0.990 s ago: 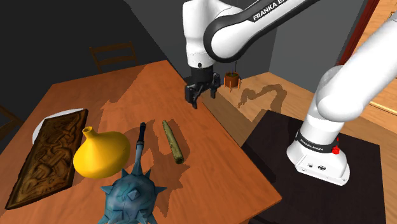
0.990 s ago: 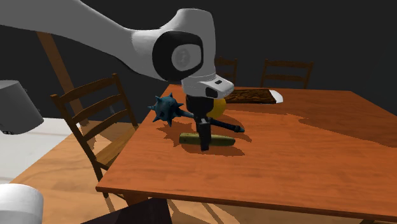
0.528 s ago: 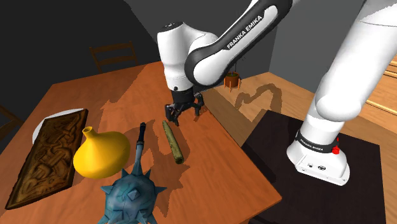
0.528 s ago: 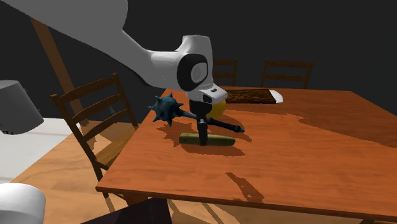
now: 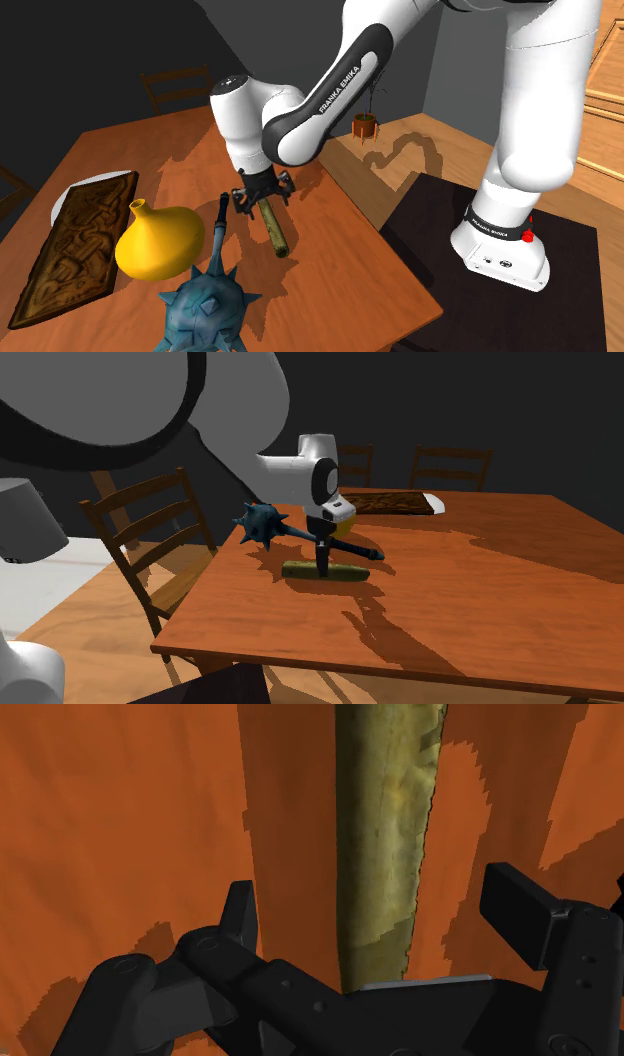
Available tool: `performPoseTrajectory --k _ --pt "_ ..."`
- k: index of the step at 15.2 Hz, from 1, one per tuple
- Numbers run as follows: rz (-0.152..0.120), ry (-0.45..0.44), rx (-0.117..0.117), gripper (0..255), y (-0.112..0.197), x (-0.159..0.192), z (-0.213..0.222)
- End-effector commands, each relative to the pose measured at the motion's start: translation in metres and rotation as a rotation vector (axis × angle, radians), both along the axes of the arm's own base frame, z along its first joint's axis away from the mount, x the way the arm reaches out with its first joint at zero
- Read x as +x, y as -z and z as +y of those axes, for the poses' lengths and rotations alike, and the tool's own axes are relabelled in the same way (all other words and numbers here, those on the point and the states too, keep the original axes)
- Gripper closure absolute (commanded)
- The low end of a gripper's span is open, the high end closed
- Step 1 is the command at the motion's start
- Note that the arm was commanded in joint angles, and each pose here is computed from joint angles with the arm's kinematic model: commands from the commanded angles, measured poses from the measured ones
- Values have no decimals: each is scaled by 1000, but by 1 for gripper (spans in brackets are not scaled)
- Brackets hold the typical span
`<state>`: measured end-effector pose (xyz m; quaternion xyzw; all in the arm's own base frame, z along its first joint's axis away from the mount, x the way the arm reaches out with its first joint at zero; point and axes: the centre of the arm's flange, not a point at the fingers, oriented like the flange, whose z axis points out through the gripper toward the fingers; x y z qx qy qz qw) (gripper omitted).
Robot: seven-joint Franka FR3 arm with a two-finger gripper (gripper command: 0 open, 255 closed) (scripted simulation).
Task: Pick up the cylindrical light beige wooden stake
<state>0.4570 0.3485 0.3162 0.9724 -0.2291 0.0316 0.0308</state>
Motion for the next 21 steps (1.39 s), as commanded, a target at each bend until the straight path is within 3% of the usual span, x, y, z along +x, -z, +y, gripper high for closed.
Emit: performPoseTrajectory --k 1,8,9,18,21 --pt "-2 8 -1 0 10 3 5" --pt "-2 8 -1 0 40 3 5" --pt "-2 8 -1 255 40 3 5" --pt "-2 8 -1 255 40 3 5" --pt "-2 8 -1 255 24 3 5"
